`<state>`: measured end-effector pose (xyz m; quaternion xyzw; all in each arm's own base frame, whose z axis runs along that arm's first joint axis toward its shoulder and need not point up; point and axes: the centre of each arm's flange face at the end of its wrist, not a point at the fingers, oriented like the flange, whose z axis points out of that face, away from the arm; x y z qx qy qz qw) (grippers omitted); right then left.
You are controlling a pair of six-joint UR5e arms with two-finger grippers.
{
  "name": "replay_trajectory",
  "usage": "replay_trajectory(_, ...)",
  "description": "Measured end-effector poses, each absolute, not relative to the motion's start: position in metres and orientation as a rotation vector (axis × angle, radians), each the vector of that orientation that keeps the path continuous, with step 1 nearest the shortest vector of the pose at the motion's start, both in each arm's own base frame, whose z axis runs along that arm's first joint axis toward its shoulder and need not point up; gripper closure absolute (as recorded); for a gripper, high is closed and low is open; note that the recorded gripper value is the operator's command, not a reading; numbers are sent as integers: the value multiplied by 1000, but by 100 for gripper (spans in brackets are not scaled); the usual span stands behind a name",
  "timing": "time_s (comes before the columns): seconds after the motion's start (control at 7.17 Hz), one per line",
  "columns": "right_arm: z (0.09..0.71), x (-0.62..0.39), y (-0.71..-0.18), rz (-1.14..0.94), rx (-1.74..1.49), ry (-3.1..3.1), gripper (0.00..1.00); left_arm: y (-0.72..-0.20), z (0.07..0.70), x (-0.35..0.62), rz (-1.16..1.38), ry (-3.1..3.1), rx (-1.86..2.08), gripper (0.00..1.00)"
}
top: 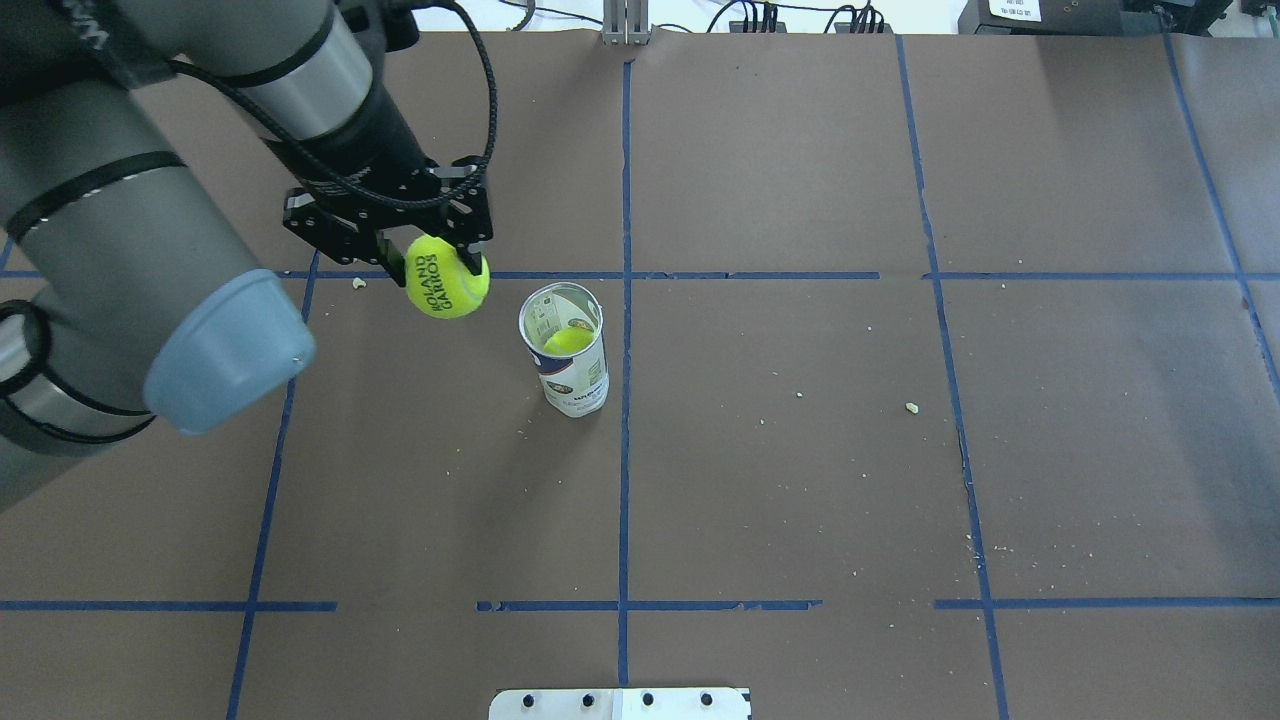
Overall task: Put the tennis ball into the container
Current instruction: 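Carry the ball with the left gripper over the clear plastic cup, then open the left gripper to drop the ball into the cup, then withdraw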
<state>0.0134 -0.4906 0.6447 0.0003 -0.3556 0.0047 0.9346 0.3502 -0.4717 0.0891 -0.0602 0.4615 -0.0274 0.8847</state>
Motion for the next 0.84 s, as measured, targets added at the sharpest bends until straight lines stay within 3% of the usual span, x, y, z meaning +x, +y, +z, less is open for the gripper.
replay_trajectory(0.7,645,13,-491,10,1,-727,0,-471,82,409,-59,1021,-162,100)
replay_trajectory(0.84,645,13,-491,10,1,-727,0,-469,84,412,-55,1021,-164,2)
